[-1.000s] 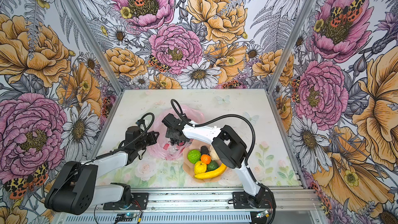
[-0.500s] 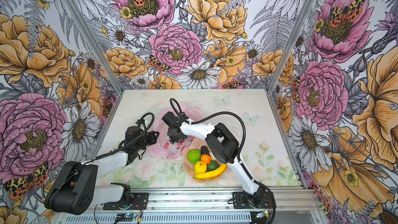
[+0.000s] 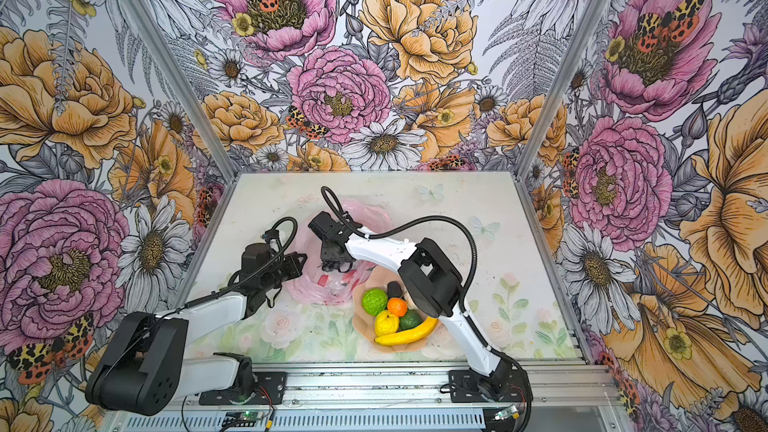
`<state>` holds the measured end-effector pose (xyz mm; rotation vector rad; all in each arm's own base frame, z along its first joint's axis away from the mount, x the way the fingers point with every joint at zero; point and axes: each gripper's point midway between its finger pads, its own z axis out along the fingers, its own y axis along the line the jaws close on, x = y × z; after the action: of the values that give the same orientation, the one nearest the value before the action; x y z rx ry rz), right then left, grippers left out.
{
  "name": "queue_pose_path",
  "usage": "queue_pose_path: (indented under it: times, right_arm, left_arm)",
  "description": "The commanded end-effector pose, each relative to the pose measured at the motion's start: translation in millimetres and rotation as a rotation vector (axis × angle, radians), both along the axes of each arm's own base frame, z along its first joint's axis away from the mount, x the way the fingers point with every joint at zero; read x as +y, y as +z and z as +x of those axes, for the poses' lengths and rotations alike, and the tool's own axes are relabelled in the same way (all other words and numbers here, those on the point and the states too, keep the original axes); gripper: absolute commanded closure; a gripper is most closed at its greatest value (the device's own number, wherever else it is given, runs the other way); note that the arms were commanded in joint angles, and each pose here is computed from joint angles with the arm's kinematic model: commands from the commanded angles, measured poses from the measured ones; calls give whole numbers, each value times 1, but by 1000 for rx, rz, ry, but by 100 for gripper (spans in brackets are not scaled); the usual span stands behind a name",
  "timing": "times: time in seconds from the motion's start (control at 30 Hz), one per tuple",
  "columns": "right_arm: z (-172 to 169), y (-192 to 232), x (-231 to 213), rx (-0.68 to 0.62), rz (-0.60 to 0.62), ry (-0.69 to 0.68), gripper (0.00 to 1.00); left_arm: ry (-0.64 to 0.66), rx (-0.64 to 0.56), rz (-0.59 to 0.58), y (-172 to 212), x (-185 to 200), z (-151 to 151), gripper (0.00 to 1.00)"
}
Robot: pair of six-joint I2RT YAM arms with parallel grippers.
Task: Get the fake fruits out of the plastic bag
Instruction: 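Lower the right gripper into the bag and grasp the dark grapes, then lift the dark grapes out of the bag and carry them over the bowl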
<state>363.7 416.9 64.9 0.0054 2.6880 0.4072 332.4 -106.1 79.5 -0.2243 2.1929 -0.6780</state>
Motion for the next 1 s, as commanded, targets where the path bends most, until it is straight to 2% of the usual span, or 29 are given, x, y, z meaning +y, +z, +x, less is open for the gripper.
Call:
queue_pose_path:
  times: [0.0, 0.2, 0.43, 0.73, 0.97]
  right_arm:
    - [1, 58, 9, -91, 85, 25, 54]
    - [-15, 72, 9, -102, 98, 63, 56]
    - [-35, 108, -15, -161, 103, 43, 56]
    - [-68, 132, -80, -211, 103, -90, 57]
    - [-99, 120, -122, -187, 96, -191, 58]
  left_arm:
    - [3, -53, 20, 13, 1, 7, 100]
    - [15, -49, 24, 12, 4, 7, 100]
    - [21, -48, 24, 12, 6, 7, 100]
    - [21, -49, 22, 12, 7, 7, 100]
    - [27, -53, 22, 13, 8, 7, 100]
